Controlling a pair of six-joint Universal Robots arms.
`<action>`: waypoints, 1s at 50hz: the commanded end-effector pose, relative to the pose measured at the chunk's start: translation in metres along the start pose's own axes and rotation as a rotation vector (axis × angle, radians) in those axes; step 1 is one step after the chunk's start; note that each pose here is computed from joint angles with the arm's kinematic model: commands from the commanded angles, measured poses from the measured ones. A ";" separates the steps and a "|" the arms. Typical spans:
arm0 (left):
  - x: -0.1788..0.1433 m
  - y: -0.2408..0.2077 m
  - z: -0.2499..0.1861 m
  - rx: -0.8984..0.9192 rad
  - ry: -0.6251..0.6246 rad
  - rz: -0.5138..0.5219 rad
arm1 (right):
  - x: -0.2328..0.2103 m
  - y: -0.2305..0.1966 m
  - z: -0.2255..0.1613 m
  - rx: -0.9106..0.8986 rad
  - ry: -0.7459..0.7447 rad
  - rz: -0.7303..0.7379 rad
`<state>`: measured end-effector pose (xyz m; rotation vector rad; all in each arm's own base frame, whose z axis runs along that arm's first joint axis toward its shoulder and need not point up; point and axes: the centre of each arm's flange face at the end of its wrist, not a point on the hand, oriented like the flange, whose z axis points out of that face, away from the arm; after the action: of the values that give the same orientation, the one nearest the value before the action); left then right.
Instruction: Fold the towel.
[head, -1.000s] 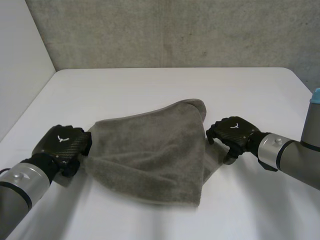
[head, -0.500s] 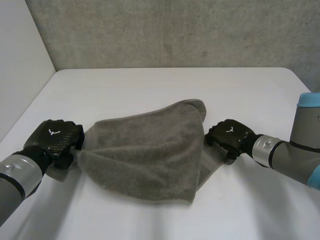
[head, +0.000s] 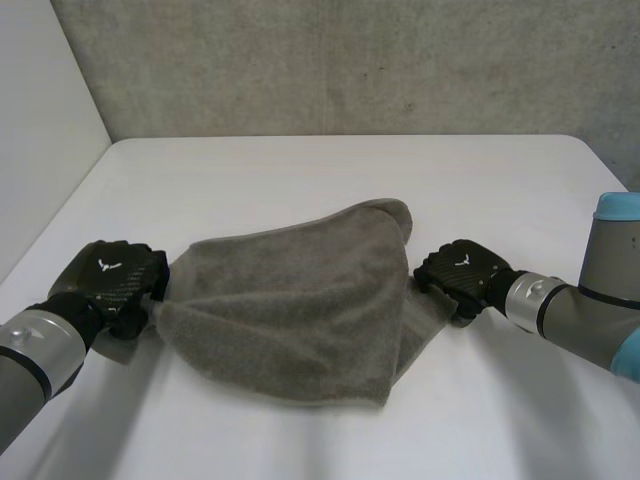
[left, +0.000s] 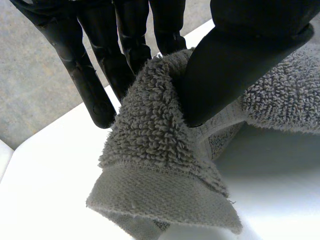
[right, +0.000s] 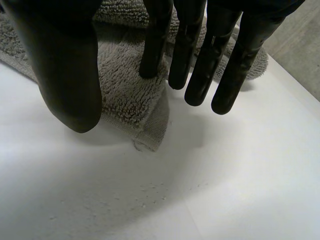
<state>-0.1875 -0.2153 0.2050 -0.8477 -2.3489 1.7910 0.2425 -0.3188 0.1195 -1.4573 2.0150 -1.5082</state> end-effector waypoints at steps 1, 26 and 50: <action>0.000 0.000 0.000 -0.001 0.000 0.001 | 0.001 0.001 0.002 0.005 0.003 -0.003; 0.000 0.000 0.000 0.001 0.002 0.001 | -0.002 0.002 0.009 0.010 -0.004 -0.010; 0.001 -0.001 0.000 0.005 0.004 0.000 | 0.017 -0.016 0.001 0.040 0.052 0.051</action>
<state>-0.1882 -0.2159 0.2057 -0.8497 -2.3416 1.7942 0.2476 -0.3284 0.1210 -1.4064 2.0154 -1.5353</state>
